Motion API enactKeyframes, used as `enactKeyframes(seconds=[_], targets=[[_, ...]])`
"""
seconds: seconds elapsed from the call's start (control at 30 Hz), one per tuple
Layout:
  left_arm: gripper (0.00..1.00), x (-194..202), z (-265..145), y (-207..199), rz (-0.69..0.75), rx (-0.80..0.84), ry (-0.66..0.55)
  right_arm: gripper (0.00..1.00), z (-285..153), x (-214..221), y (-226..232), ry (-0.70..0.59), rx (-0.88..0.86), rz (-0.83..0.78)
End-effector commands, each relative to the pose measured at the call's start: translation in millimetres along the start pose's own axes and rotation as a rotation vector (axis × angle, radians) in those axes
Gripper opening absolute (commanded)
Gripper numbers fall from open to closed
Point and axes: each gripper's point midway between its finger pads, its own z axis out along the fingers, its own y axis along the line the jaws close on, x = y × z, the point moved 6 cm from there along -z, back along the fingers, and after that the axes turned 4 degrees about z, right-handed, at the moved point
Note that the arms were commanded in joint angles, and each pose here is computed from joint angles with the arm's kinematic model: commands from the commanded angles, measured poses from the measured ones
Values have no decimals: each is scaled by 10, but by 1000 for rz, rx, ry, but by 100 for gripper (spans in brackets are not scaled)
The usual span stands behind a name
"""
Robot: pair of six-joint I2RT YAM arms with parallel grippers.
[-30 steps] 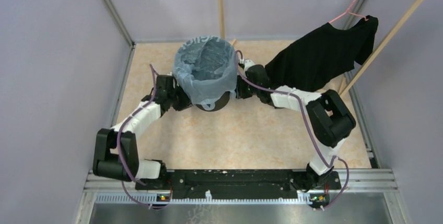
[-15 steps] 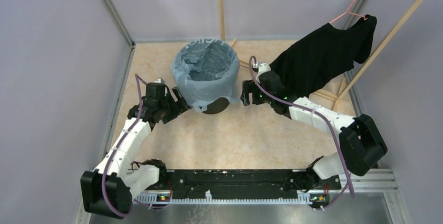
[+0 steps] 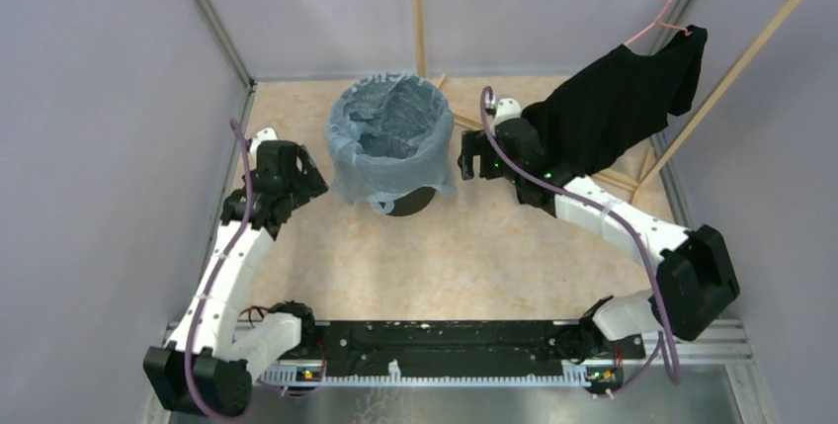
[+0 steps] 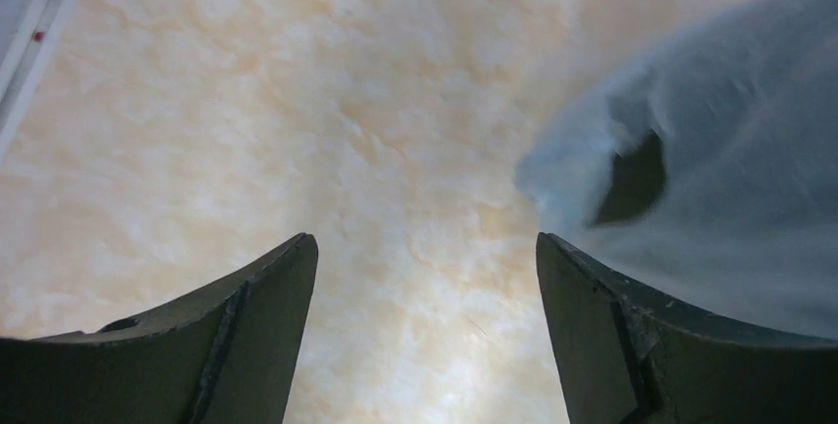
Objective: Put the trash bags into the trash bin
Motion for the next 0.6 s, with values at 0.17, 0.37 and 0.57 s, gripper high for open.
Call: enactKeyframes(seconds=[0.17, 0.37, 0.57], targets=[[77, -602, 936, 62, -240, 170, 75, 84, 557, -316, 66, -55, 8, 163], [76, -749, 1391, -377, -361, 490, 194, 84, 837, -345, -40, -34, -14, 154], [78, -590, 1729, -664, -368, 609, 337, 85, 957, -330, -51, -2, -68, 129]])
